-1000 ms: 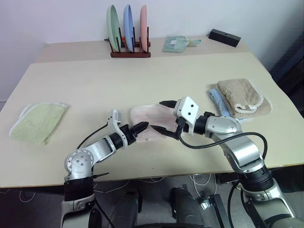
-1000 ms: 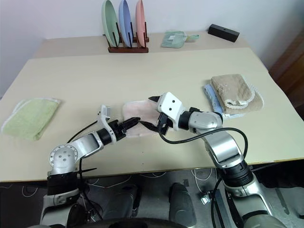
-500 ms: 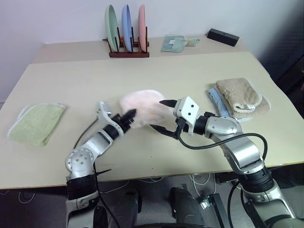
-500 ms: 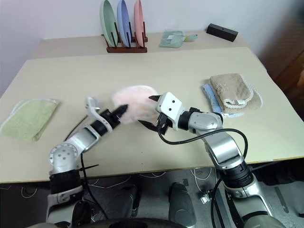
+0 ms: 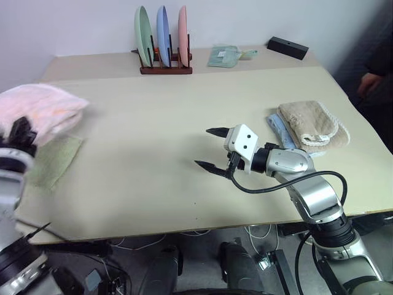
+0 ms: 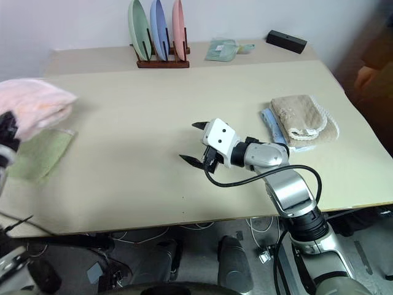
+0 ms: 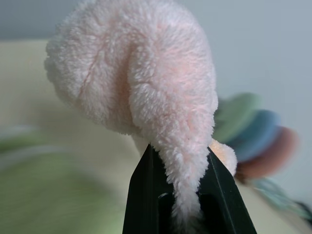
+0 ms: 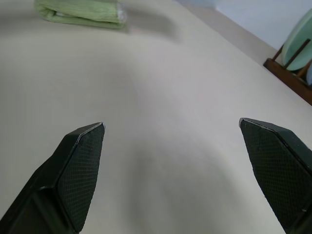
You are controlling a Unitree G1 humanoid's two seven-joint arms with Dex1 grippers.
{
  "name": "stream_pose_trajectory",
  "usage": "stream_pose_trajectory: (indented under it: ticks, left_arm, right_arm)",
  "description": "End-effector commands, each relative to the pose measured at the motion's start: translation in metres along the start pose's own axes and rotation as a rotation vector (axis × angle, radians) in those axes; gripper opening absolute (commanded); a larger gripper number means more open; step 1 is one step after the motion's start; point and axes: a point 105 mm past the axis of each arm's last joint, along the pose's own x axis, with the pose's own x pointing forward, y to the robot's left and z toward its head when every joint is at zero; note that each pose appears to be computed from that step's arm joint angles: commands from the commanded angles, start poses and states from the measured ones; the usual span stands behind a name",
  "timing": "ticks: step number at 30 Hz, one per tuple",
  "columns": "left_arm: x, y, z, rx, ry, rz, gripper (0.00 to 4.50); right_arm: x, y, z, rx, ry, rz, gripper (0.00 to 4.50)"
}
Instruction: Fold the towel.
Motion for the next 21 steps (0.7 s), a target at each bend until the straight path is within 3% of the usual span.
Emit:
stream_pose_trajectory:
  ticks: [1, 6, 9, 13, 15, 16, 18, 21]
  left_arm:
    - [-0.015, 0.023, -0.004, -0.028, 0.009, 0.047, 0.05]
    - [-0.033, 0.051, -0.027, -0.107, 0.034, 0.169, 0.05]
    - [-0.046, 0.053, -0.026, -0.162, -0.01, 0.168, 1.01]
    - [-0.056, 0.053, -0.017, -0.135, -0.028, 0.178, 3.07]
    - [-0.063, 0.058, -0.001, -0.089, -0.083, 0.214, 4.14]
    - [-0.067, 0.061, 0.009, -0.072, -0.121, 0.231, 4.46]
    - [-0.072, 0.062, 0.028, -0.014, -0.183, 0.245, 4.46]
    - [-0.071, 0.04, 0.053, 0.225, -0.213, 0.197, 4.46]
  right_arm:
    - [0.001, -0.002, 0.011, -0.038, -0.044, 0.012, 4.5]
    - [0.003, -0.003, 0.01, -0.046, -0.047, 0.022, 4.5]
    - [0.002, -0.004, 0.007, -0.052, -0.038, 0.03, 4.5]
    - [-0.001, -0.005, 0.005, -0.057, -0.031, 0.035, 4.5]
    - [-0.003, -0.008, 0.003, -0.06, -0.026, 0.035, 4.5]
    - [-0.003, -0.009, 0.002, -0.062, -0.023, 0.034, 4.5]
    - [-0.005, -0.013, 0.001, -0.062, -0.019, 0.031, 4.5]
    - [-0.009, -0.022, -0.001, -0.052, -0.012, 0.016, 4.5]
